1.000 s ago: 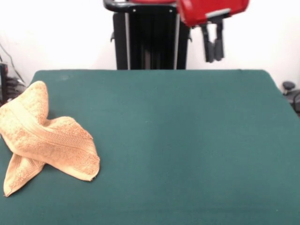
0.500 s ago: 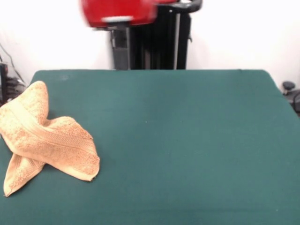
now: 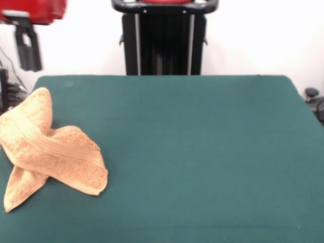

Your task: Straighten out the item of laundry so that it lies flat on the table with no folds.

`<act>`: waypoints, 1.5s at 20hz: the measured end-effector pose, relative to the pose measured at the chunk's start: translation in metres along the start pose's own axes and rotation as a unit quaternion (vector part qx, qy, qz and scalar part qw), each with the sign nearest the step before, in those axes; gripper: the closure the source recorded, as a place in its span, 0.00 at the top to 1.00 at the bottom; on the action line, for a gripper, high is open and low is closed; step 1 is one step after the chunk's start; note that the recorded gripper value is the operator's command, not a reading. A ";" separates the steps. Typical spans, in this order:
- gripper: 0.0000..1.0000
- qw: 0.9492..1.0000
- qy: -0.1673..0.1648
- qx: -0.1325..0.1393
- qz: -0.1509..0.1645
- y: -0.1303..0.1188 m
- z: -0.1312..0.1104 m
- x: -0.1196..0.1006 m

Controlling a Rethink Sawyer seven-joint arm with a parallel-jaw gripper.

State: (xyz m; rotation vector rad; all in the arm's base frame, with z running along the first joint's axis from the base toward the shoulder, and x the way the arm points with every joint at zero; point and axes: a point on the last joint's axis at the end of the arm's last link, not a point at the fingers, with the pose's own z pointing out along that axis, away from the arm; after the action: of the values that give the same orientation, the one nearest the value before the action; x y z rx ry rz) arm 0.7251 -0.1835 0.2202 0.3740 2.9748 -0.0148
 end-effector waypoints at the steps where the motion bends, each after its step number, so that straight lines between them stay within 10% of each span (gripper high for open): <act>1: 0.00 1.000 -0.002 0.002 0.003 -0.004 -0.001 -0.001; 30: 0.00 0.999 0.021 -0.007 0.034 -0.006 0.035 -0.003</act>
State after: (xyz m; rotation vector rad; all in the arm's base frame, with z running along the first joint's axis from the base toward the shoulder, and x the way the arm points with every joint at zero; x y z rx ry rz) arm 0.7311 -0.1914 0.1855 0.4794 3.0000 0.0214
